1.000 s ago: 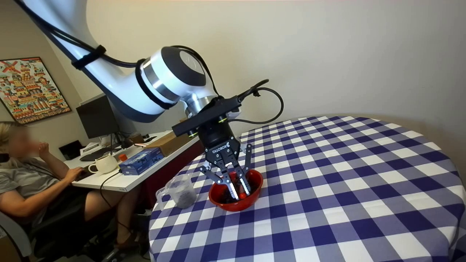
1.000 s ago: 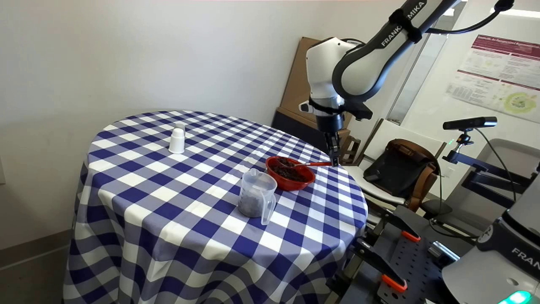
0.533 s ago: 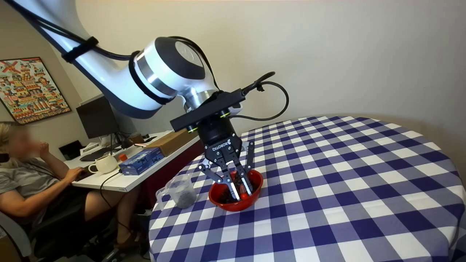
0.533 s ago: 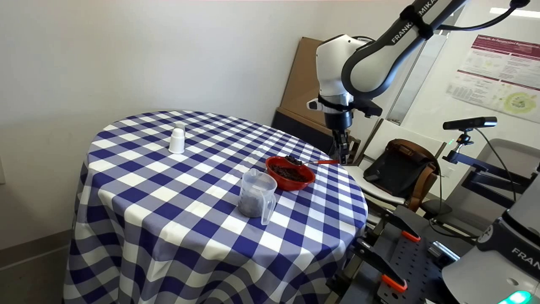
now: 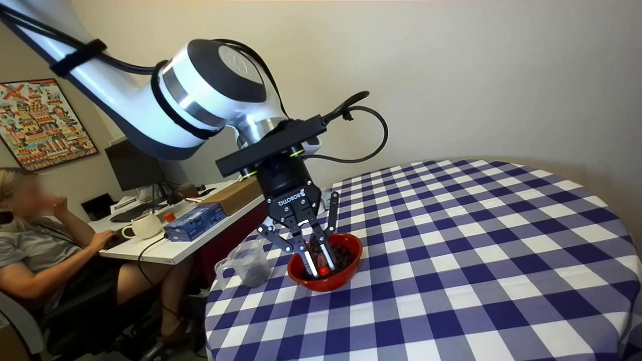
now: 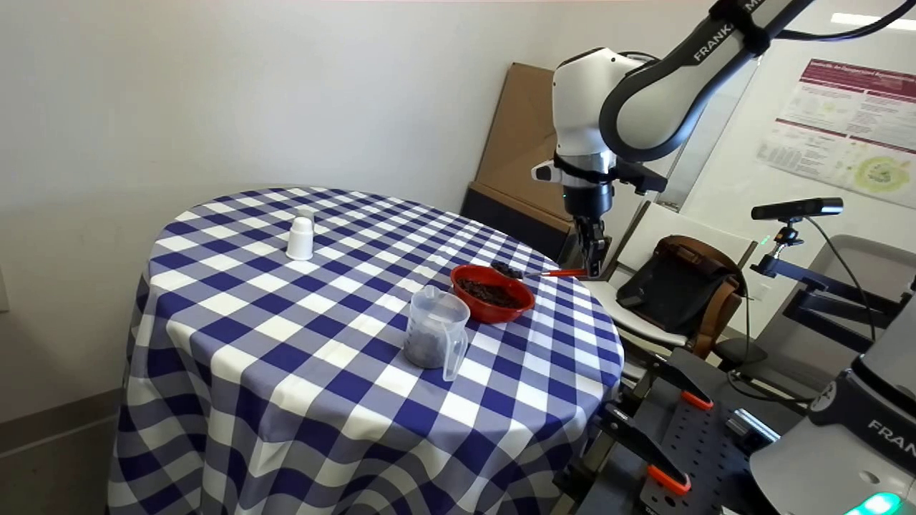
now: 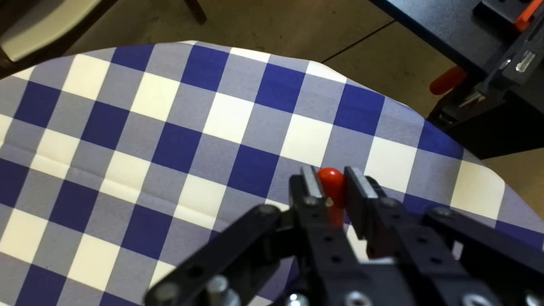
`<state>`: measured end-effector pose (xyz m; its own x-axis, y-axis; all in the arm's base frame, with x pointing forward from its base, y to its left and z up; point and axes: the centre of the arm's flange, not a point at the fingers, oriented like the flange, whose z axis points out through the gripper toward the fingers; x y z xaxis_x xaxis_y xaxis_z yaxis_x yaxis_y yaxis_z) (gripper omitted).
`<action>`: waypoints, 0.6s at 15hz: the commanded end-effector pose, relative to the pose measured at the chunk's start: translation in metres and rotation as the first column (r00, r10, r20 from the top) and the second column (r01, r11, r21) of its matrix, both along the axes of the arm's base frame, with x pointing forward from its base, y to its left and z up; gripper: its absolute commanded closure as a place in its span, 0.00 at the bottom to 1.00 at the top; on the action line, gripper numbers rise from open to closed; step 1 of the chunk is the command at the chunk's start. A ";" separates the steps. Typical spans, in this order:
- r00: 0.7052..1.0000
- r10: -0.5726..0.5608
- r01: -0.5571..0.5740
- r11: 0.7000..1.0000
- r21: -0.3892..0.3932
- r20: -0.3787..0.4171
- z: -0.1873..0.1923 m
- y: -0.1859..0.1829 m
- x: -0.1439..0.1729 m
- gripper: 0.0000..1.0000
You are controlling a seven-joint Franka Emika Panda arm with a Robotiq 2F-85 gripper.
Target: Put a spoonful of the things in the bowl into the jug
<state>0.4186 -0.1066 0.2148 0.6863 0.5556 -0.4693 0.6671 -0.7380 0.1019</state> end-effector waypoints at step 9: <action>0.994 0.100 -0.101 0.995 0.017 0.032 0.023 0.051 -0.043 0.95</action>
<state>0.3888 -0.0692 0.2267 0.6463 0.6099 -0.4586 0.7188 -0.6883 0.0976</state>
